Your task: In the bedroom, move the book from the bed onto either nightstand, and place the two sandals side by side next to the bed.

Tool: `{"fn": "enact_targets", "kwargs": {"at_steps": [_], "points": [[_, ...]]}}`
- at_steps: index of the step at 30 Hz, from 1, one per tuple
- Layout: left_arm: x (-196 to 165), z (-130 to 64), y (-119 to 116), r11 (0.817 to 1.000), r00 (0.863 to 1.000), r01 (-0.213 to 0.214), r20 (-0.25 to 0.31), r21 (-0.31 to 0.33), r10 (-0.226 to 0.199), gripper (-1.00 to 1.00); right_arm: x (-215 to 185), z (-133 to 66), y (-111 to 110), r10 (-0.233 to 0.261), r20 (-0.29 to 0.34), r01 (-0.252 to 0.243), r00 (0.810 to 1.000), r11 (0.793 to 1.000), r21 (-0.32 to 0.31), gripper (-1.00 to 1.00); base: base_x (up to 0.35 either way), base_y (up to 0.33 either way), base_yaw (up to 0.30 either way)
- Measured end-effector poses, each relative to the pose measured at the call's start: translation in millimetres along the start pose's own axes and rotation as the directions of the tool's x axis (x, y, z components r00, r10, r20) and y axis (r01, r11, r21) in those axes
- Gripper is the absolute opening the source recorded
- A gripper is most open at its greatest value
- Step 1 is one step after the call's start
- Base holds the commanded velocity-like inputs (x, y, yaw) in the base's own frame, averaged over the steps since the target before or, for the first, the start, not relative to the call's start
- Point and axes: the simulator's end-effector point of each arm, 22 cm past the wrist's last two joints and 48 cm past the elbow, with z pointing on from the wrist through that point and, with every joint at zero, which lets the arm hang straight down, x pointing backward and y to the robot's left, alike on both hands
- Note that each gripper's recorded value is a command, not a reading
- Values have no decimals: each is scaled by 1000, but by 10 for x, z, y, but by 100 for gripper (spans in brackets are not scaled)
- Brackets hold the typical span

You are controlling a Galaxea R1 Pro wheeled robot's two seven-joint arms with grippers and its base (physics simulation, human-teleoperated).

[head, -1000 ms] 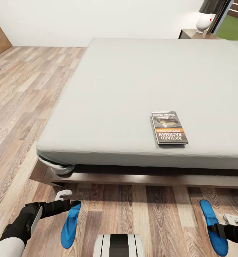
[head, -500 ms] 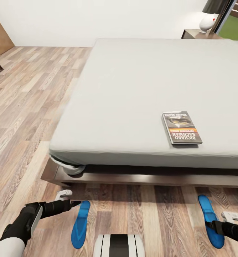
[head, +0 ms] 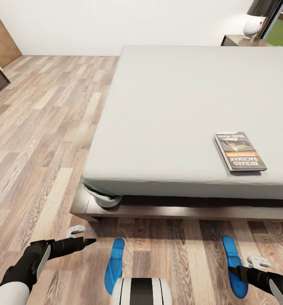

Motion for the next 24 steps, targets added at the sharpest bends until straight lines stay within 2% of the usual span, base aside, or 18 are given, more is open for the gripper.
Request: {"fn": "enact_targets", "kwargs": {"at_steps": [24], "points": [[1,-1,3,1000,1000,2,0,0,-2,100,-1,0,-1,1,0,-1,1000,1000,0,-100,0,281,0]]}}
